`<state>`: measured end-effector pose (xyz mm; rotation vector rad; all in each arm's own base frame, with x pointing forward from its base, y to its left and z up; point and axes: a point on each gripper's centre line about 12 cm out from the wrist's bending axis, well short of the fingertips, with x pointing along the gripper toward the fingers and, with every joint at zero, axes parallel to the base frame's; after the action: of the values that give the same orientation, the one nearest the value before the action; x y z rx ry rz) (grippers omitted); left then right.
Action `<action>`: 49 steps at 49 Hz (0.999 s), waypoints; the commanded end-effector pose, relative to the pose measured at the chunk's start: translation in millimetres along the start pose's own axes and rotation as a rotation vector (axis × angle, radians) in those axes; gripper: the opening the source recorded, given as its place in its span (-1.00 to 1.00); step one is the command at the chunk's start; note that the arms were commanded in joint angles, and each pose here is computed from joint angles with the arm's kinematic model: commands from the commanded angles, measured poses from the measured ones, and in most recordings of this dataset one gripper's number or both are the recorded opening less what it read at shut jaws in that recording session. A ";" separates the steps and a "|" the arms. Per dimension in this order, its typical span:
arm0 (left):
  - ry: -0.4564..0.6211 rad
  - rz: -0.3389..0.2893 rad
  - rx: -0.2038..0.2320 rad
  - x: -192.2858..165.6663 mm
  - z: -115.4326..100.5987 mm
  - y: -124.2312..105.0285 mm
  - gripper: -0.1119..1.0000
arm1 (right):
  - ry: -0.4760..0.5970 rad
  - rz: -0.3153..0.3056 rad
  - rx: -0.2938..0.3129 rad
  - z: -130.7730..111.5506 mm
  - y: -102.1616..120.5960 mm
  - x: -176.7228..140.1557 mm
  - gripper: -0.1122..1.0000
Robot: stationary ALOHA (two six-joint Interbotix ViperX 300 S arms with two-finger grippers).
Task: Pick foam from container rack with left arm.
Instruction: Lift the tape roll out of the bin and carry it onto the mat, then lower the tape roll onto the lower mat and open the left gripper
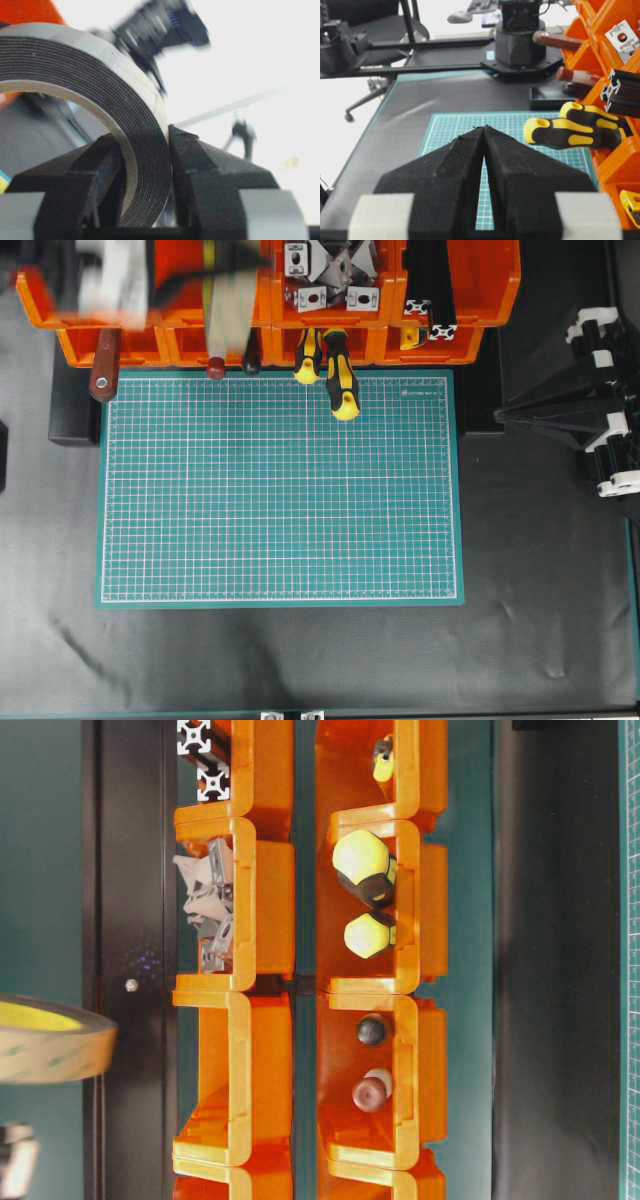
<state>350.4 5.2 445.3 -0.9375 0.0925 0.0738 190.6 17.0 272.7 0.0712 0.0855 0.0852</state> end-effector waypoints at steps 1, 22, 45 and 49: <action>0.085 -0.094 0.106 -8.6 -31.9 -29.6 -0.40 | -0.021 0.006 0.004 5.9 1.3 0.8 -0.80; 0.646 0.170 0.523 35.8 -186.4 24.3 -0.40 | -0.045 0.009 0.007 11.8 2.0 -2.4 -0.80; 0.941 0.434 0.675 61.6 -226.9 70.8 -0.40 | -0.078 0.012 0.017 19.8 2.5 -6.9 -0.80; 0.941 0.432 0.678 61.7 -227.1 71.0 -0.40 | -0.081 0.011 0.026 20.7 2.3 -6.9 -0.80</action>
<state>390.1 -133.8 230.6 -0.1862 1.1727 0.0083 183.3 16.9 281.0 0.0901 0.0404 0.0894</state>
